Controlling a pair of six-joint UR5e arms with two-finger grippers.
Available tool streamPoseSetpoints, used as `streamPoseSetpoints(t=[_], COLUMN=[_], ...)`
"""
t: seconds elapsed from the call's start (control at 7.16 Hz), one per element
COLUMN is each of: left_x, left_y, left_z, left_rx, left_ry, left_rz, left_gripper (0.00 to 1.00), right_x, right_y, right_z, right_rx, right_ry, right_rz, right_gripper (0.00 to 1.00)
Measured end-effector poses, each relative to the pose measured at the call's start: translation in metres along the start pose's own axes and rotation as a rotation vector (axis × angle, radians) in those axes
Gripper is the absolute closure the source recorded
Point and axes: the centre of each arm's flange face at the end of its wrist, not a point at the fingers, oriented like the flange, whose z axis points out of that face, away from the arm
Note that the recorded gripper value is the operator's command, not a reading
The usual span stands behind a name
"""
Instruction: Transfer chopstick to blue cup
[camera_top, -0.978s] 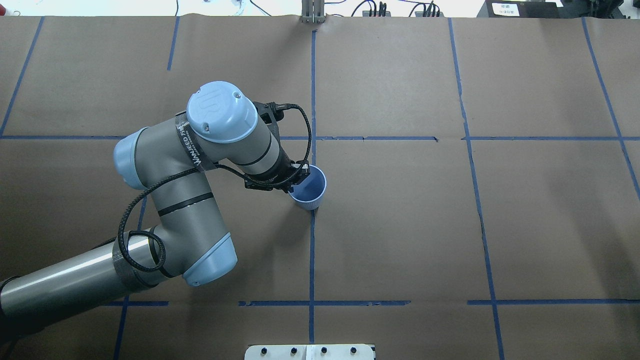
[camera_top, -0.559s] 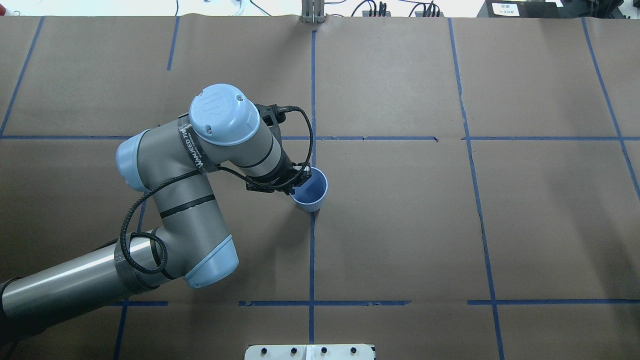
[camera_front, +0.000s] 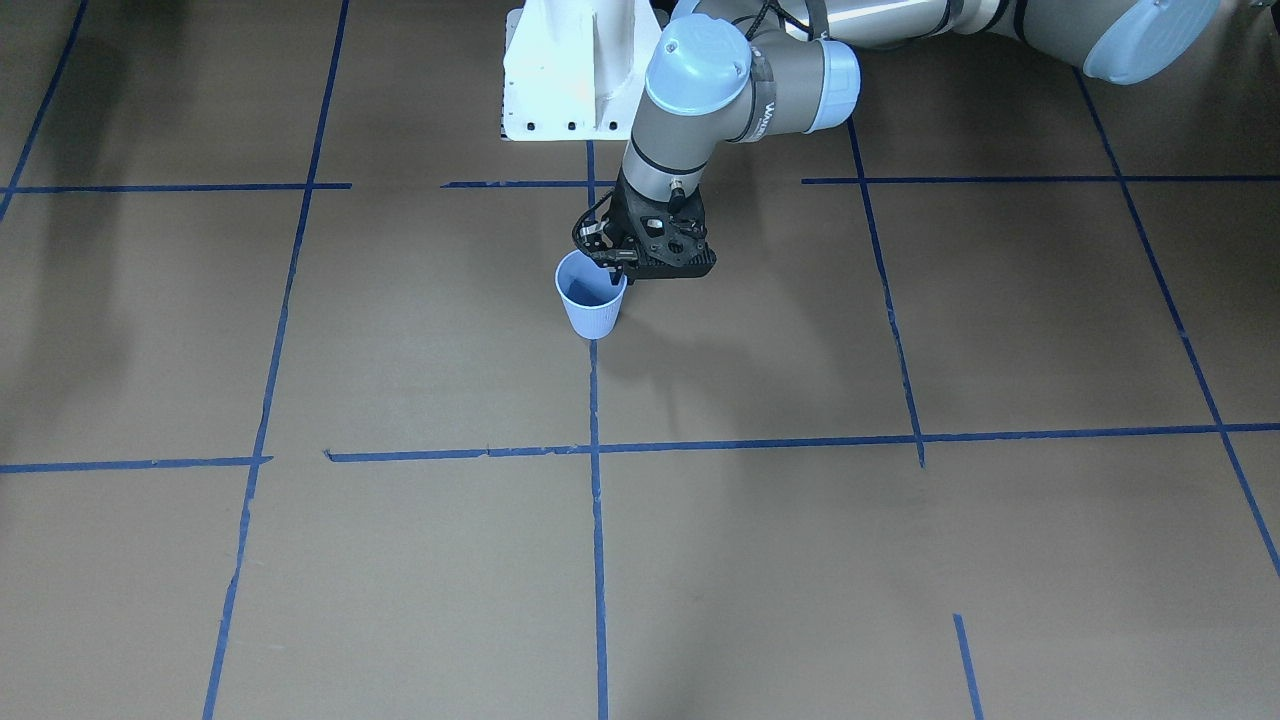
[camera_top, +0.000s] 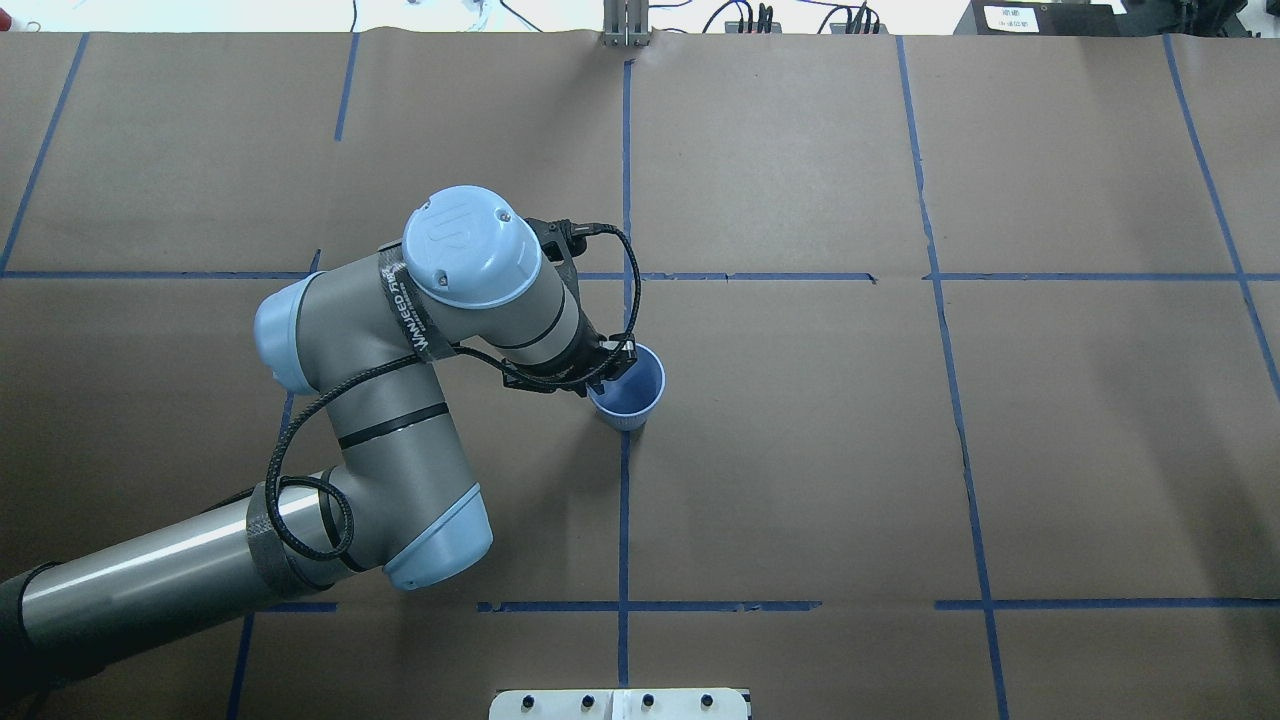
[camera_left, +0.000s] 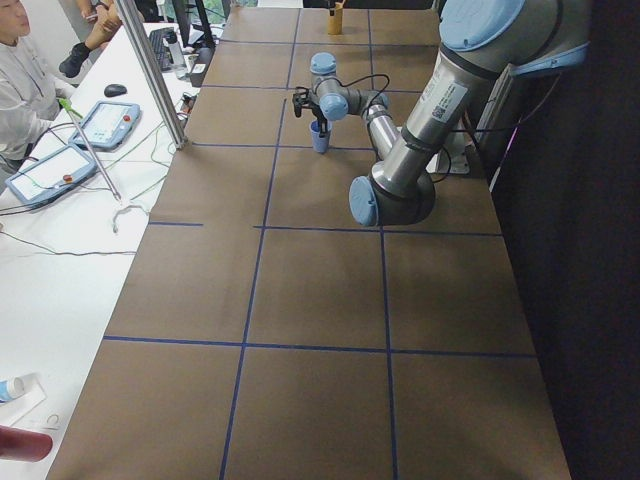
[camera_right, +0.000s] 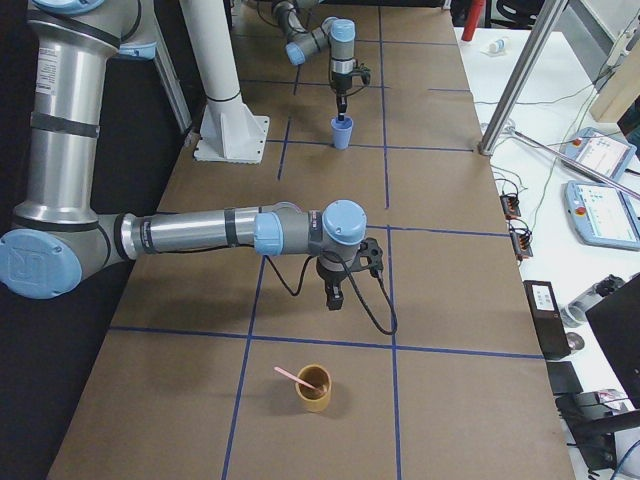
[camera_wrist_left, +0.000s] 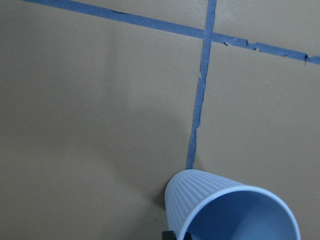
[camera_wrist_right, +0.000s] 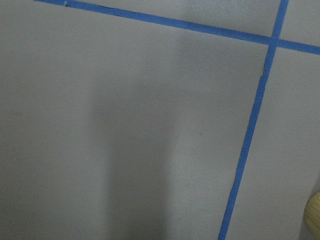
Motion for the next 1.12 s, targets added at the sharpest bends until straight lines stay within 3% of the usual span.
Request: streamPoseSetpoints(t=[0.56, 1.12], left_x=[-0.007, -0.094], left_y=[-0.002, -0.01], left_z=[-0.061, -0.104], left_rx=[0.037, 0.056], left_ry=[0.047, 0.035], left_rz=[-0.01, -0.003], left_gripper=[0.0, 0.0], right_x=[-0.006, 0.084], right_y=[0.001, 0.051], right_z=[-0.012, -0.057], right_rx=[0.023, 0.117], right_ry=[0.033, 0.125], right_rz=[0.019, 0.217], right_gripper=[0.04, 0.03])
